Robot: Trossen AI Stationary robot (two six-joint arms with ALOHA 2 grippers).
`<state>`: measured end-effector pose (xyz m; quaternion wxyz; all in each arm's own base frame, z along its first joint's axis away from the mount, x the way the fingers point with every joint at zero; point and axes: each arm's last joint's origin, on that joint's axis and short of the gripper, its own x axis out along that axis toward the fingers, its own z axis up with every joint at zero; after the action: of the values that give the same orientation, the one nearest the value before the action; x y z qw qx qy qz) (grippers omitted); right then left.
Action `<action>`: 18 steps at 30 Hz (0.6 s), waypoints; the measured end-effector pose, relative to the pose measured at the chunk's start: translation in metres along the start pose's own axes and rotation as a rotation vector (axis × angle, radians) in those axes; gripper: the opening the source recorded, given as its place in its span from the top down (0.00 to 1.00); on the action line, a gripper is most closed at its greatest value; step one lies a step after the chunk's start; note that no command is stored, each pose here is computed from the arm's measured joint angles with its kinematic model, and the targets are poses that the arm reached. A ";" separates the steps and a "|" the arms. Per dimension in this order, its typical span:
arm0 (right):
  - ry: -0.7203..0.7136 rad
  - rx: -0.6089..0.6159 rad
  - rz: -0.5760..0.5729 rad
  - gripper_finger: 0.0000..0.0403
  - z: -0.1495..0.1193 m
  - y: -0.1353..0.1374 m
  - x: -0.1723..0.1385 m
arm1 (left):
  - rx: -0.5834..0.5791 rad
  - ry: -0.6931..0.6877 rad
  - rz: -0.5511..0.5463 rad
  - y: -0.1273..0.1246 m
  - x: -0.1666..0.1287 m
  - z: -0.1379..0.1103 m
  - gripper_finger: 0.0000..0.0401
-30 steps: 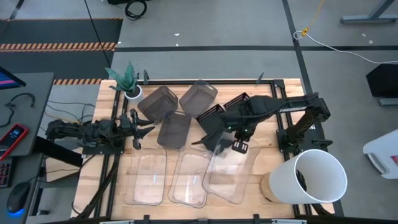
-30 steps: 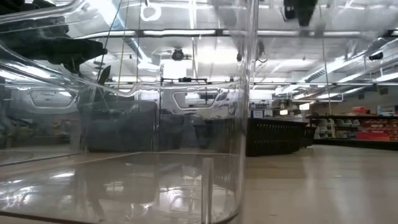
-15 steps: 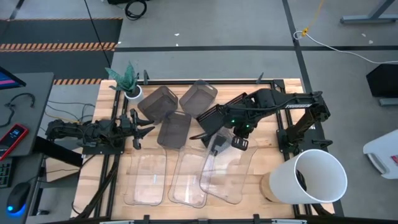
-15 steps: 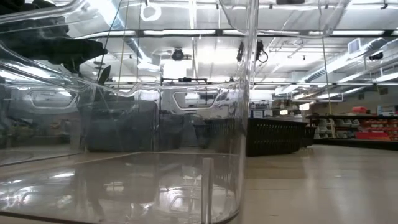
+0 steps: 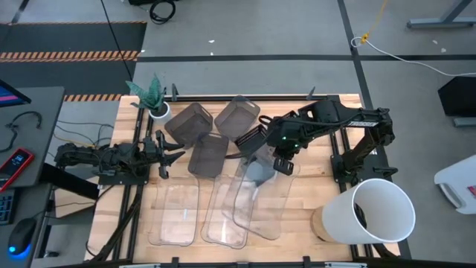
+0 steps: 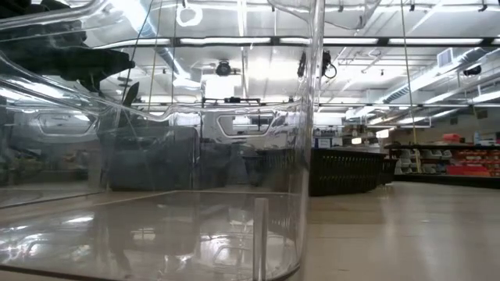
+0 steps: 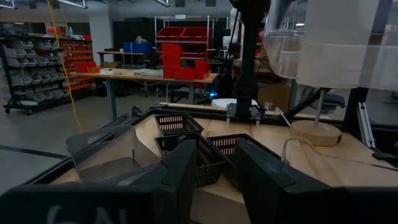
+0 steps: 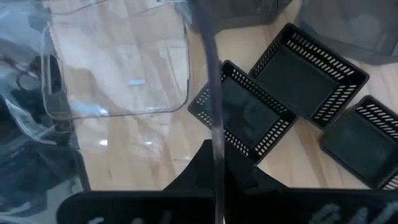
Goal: Stack baskets by color
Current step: Stack the right transparent bin on top of the middle transparent bin
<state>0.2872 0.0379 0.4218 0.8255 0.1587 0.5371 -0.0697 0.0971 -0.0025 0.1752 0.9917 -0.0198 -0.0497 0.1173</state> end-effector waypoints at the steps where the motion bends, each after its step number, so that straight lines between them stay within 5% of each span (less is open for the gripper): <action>1: -0.001 -0.007 -0.002 0.99 0.001 -0.001 0.000 | 0.000 -0.001 0.000 0.000 0.000 0.000 0.71; 18: 0.085 -0.106 0.079 0.99 0.047 0.000 0.075 | -0.002 -0.004 0.000 0.000 0.000 0.000 0.71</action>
<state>0.3588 0.0267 0.3712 0.8113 0.1386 0.5680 -0.0018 0.0969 -0.0025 0.1756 0.9916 -0.0204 -0.0517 0.1171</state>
